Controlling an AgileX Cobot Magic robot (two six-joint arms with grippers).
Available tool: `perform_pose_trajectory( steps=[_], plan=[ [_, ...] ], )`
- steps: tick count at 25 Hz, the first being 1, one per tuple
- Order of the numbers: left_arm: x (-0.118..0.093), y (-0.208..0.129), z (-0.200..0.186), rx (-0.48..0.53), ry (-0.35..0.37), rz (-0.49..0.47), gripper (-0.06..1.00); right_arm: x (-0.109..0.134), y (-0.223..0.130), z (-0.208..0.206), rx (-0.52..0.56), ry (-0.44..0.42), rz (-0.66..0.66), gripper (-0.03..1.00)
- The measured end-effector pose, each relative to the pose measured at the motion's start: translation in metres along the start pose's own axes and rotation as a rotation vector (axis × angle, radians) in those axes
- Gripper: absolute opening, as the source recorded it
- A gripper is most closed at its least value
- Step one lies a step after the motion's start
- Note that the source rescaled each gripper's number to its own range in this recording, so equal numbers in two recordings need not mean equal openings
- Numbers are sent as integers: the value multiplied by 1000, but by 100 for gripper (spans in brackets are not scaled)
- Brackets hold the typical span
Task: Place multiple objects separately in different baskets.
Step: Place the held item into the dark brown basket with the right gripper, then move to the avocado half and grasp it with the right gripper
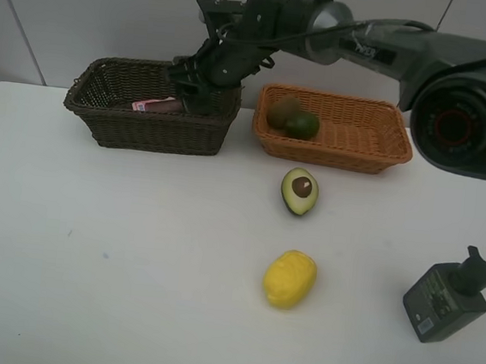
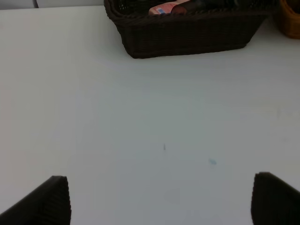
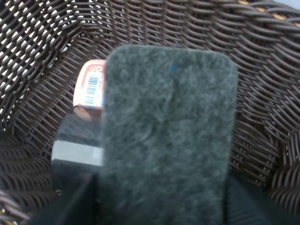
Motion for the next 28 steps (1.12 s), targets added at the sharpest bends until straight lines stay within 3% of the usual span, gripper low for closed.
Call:
perform_pose_trajectory(
  steps=[2,4,6,9,13,19,24,28],
  plan=[
    [0,0,0,0,0,0,100,1,-4,0,20,6,-1,82],
    [0,0,0,0,0,0,100,3,-10,-2,59,17,-5,94],
    [0,0,0,0,0,0,100,5,-12,-9,91,28,-9,97],
    [0,0,0,0,0,0,100,10,-9,-37,144,51,-16,98],
    [0,0,0,0,0,0,100,21,-16,-96,301,105,-10,100],
    [0,0,0,0,0,0,100,22,-21,-140,349,80,80,100],
    [0,0,0,0,0,0,100,13,-70,-158,491,-3,84,100],
    [0,0,0,0,0,0,100,18,-126,-165,648,-8,93,100]
  ],
)
Point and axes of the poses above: a point on each arm's last joint axis where the gripper is mounted, z pointing out along that axis toward the gripper, x along the wrist's bending axis when the last joint is at zero, y = z × x, the point moved 10 cm from there along z, pointing out along that axis toward the gripper, and after that the axes turned 10 degrees about -z, right-handed, at the moved point
